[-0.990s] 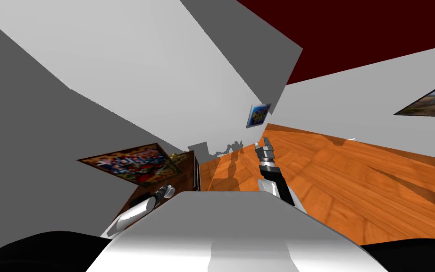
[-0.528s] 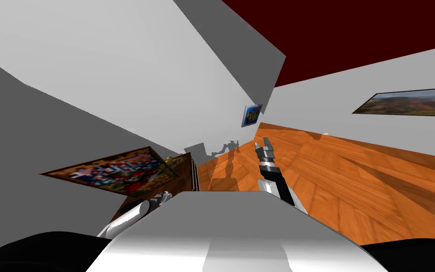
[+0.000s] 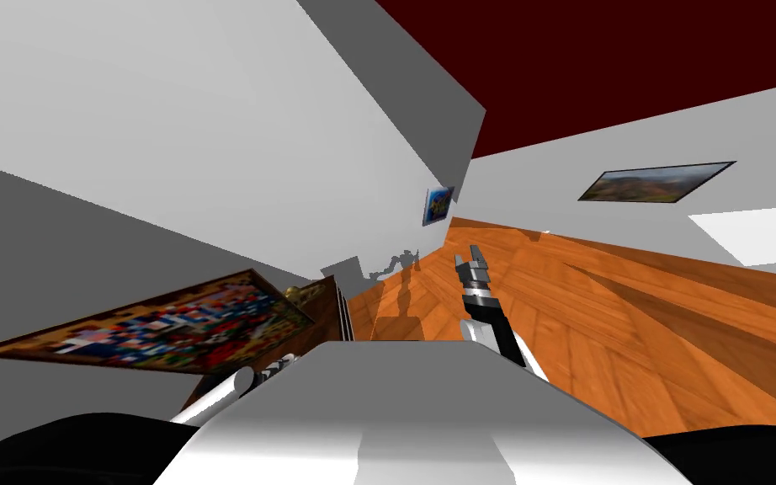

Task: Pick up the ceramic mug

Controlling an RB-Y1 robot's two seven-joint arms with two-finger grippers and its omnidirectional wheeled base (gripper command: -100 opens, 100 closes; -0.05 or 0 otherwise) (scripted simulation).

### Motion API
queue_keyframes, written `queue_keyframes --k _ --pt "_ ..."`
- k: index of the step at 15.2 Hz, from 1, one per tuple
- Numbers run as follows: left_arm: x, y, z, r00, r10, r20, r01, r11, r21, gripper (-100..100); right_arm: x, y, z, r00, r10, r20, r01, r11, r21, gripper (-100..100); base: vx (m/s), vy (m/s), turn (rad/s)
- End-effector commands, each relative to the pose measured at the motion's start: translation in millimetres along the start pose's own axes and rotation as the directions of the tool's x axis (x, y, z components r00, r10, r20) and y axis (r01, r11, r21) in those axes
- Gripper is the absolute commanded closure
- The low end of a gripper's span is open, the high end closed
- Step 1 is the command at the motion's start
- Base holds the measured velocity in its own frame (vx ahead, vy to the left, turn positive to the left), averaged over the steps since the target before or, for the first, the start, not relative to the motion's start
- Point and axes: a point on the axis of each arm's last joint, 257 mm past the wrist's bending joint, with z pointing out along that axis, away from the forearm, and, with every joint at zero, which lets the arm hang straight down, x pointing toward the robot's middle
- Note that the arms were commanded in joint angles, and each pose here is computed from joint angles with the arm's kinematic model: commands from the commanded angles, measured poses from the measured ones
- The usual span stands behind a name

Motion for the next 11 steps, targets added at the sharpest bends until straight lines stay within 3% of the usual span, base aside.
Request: queue_keyframes --k 1,8,10,11 --pt "3.0 16.5 1.0 0.999 -0.020 -0.037 0.018 0.999 -0.043 -100 0.0 0.0 0.0 1.000 0.000 0.000 0.000 1.000 0.000 0 -0.006 0.047 -0.200" --pt "11.7 49.7 -1.3 0.990 -0.072 -0.119 0.057 0.991 -0.122 -100 0.0 0.0 0.0 1.000 0.000 0.000 0.000 1.000 0.000 0 -0.007 0.044 -0.157" --pt "10.8 47.2 -1.4 0.991 -0.071 -0.115 0.058 0.991 -0.119 -100 0.0 0.0 0.0 1.000 0.000 0.000 0.000 1.000 0.000 0 -0.005 0.032 -0.101" --pt "22.1 46.6 8.9 0.990 -0.077 -0.115 0.063 0.991 -0.120 -100 0.0 0.0 0.0 1.000 0.000 0.000 0.000 1.000 0.000 0 -0.017 0.033 -0.027"
